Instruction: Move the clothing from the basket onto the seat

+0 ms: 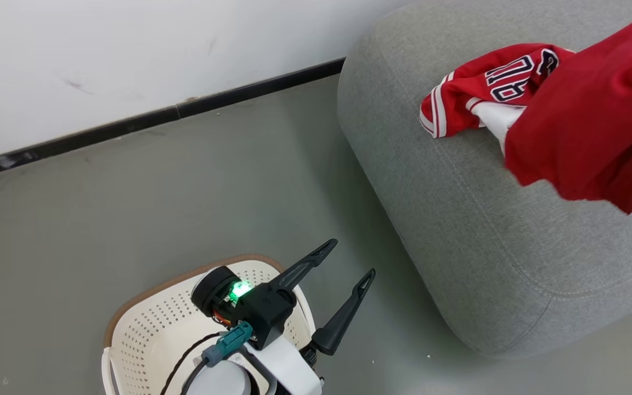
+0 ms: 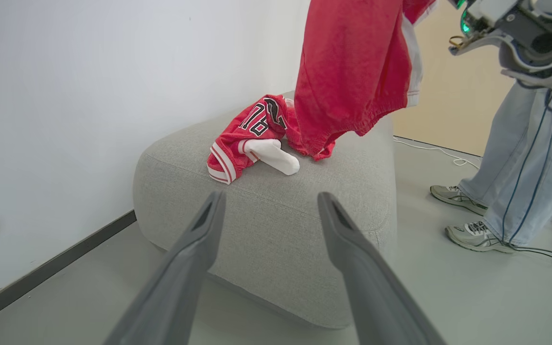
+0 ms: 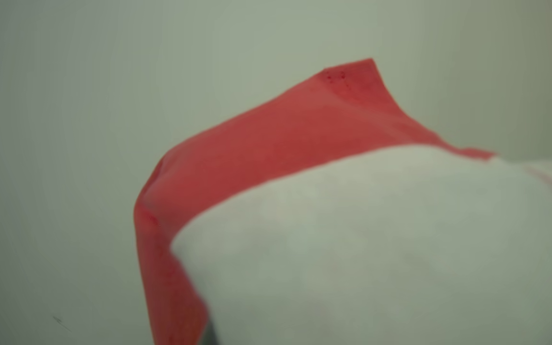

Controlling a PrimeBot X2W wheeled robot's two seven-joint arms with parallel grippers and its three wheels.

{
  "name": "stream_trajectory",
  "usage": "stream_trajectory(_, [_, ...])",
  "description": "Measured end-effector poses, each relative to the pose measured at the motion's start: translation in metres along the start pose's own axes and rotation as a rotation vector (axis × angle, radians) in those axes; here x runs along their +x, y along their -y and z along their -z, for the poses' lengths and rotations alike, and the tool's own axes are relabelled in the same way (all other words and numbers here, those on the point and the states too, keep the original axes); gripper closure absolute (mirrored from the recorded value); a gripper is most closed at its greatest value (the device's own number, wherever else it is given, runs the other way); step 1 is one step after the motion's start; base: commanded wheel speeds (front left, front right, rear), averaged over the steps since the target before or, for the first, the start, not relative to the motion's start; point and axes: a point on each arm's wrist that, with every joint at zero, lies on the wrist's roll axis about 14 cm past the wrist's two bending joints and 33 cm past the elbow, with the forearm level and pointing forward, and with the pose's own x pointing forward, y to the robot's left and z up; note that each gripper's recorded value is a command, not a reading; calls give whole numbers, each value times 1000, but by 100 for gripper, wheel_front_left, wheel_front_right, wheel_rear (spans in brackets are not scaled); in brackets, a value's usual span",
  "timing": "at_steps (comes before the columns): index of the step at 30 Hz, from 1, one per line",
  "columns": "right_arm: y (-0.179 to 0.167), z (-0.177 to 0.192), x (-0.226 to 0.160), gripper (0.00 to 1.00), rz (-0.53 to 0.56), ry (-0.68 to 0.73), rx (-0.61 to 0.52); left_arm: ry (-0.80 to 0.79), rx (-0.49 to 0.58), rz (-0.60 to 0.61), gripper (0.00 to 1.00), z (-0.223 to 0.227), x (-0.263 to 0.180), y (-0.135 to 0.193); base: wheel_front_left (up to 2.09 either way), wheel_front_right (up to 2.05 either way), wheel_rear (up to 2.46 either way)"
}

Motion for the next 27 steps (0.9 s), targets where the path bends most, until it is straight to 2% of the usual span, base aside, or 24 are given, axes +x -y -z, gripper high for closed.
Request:
stream_trajectory(16, [40, 29, 27, 100, 93, -88, -60, -44, -27, -10, 0, 21, -7, -16, 0, 0, 0])
stream_trajectory(27, [57, 44, 53, 100, 161, -105, -29, -50, -22, -5, 0, 29, -7, -28, 0, 0, 0])
